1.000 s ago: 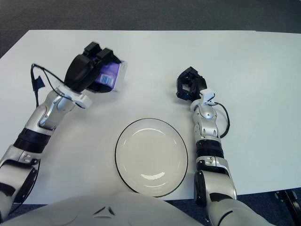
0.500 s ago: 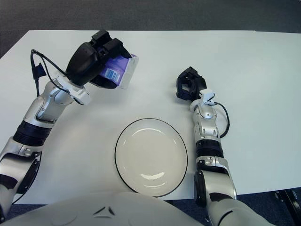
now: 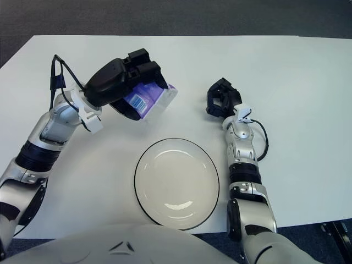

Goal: Put the tissue paper into the plate.

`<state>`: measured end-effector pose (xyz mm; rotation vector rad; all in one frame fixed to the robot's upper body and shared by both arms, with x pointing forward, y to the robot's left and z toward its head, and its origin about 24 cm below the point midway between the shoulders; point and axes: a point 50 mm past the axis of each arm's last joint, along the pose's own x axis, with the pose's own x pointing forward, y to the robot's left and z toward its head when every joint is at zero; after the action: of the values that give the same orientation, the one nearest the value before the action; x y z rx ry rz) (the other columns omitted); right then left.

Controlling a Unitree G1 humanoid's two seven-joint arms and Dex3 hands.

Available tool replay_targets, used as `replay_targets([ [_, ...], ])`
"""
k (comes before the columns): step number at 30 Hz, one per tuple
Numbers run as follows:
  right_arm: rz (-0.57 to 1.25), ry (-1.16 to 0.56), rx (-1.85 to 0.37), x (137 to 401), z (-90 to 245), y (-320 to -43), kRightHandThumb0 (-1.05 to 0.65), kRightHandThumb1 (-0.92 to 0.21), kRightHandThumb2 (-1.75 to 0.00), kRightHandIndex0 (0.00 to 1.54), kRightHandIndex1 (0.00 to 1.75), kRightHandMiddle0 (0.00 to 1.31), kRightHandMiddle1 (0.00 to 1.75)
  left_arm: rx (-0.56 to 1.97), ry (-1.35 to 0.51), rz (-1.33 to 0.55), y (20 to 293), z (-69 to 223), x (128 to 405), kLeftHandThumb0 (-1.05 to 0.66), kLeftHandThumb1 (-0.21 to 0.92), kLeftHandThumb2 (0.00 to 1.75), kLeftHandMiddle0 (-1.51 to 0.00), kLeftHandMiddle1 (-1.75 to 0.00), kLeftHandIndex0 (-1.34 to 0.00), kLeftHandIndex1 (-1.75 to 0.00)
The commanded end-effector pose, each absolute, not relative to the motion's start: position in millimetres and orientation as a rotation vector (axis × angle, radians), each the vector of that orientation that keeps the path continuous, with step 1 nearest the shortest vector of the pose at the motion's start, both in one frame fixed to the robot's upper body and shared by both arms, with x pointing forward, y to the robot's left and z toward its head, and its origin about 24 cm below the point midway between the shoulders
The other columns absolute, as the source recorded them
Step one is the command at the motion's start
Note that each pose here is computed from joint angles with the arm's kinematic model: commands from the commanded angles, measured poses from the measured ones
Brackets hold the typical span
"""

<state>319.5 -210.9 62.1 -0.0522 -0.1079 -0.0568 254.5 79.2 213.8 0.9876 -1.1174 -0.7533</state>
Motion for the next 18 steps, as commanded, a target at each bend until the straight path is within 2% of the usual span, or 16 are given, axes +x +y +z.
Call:
replay_targets([
  [1,-0.095,0.141,-0.019,289,1,-209,-0.46,-0.39,-1.22,1.24,1.75,0.55,1.75,0.994,-1.141,-0.848,75,221,248,0.53,0.17,1.49,-0.73,-1.75,-0.91,-1.75],
  [9,-0.106,0.148,-0.024,290,0,-209,-0.46,-0.38,-1.24,1.26,1.75,0.57,1.75,0.916,-1.137,-1.018,57,222,247,0.53,0.17,1.5,-0.73,-1.75,-0.91,-1.75],
  [13,-0.1,0.148,-0.022,290,-1,-209,-0.46,-0.39,-1.23,1.27,1.75,0.56,1.75,0.823,-1.118,-1.074,50,216,244,0.53,0.16,1.5,-0.73,-1.75,-0.83,-1.75],
  [15,-0.099,0.149,-0.02,290,-1,-209,-0.46,-0.39,-1.23,1.27,1.75,0.56,1.75,0.763,-1.106,-1.096,47,212,241,0.27,0.03,1.6,-0.83,-1.75,-0.83,-1.62],
  [17,-0.098,0.151,-0.02,291,-2,-209,-0.46,-0.4,-1.22,1.26,1.75,0.55,1.75,0.712,-1.098,-1.113,45,208,237,0.11,0.06,1.6,-0.74,-1.75,-0.74,-1.7],
  [18,-0.099,0.152,-0.019,291,-2,-209,-0.46,-0.4,-1.22,1.26,1.75,0.55,1.75,0.699,-1.097,-1.117,45,207,236,0.09,0.06,1.59,-0.73,-1.75,-0.72,-1.71],
])
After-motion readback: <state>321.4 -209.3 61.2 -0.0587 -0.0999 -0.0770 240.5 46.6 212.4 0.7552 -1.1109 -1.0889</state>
